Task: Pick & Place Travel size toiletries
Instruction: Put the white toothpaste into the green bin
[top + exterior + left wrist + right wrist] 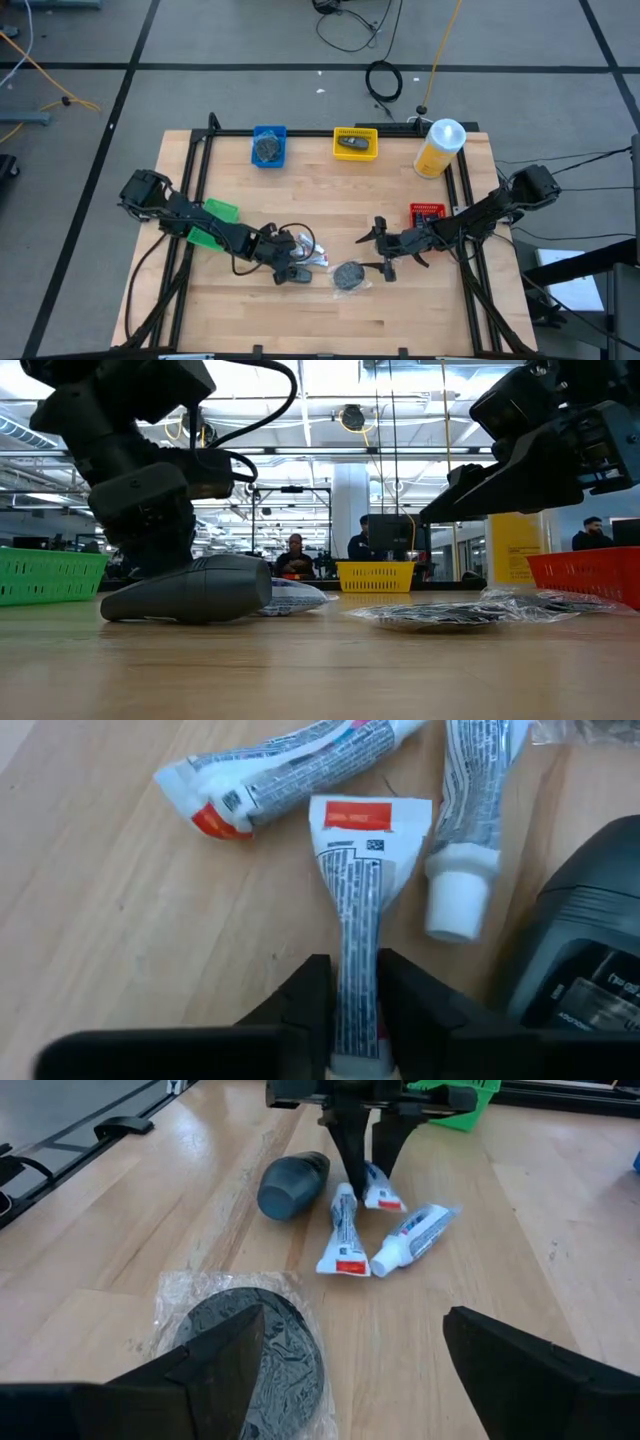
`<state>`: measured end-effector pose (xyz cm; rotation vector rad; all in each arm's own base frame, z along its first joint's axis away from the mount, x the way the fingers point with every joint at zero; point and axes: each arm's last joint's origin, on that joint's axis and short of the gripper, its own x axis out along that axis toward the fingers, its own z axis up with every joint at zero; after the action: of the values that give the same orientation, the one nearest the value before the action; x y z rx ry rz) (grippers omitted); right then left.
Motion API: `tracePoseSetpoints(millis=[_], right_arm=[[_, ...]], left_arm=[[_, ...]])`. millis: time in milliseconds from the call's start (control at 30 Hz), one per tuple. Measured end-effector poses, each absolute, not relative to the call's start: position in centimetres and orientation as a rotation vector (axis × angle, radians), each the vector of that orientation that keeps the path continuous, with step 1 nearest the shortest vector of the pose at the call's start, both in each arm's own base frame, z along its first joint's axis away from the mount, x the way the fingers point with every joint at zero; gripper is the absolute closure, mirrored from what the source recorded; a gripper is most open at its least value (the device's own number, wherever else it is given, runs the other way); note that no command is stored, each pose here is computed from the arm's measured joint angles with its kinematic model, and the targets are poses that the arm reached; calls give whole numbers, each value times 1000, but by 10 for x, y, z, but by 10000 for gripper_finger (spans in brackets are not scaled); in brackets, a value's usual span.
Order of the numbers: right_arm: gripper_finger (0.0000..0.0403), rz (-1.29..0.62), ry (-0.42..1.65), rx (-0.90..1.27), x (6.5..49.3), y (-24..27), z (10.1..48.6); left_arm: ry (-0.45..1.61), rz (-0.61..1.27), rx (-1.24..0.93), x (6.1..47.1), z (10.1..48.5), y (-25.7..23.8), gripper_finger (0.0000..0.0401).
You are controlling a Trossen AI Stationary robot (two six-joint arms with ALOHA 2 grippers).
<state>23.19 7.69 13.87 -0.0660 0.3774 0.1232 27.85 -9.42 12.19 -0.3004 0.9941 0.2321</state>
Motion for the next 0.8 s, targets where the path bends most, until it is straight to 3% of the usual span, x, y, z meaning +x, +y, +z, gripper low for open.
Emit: tracePoseSetpoints(millis=[200, 367, 567, 800], right_arm=[[110, 122, 378, -60, 232, 77, 139], [110, 121, 378, -60, 232, 77, 139], [110, 121, 378, -57, 232, 77, 139], [110, 120, 378, -56, 232, 77, 139]], left_arm=[[1025, 254, -337, 273, 129, -93, 391], [1079, 380, -424, 256, 164, -86, 377], [1156, 607, -573, 216, 215, -72, 395], [1257, 988, -705, 163, 234, -50, 377]])
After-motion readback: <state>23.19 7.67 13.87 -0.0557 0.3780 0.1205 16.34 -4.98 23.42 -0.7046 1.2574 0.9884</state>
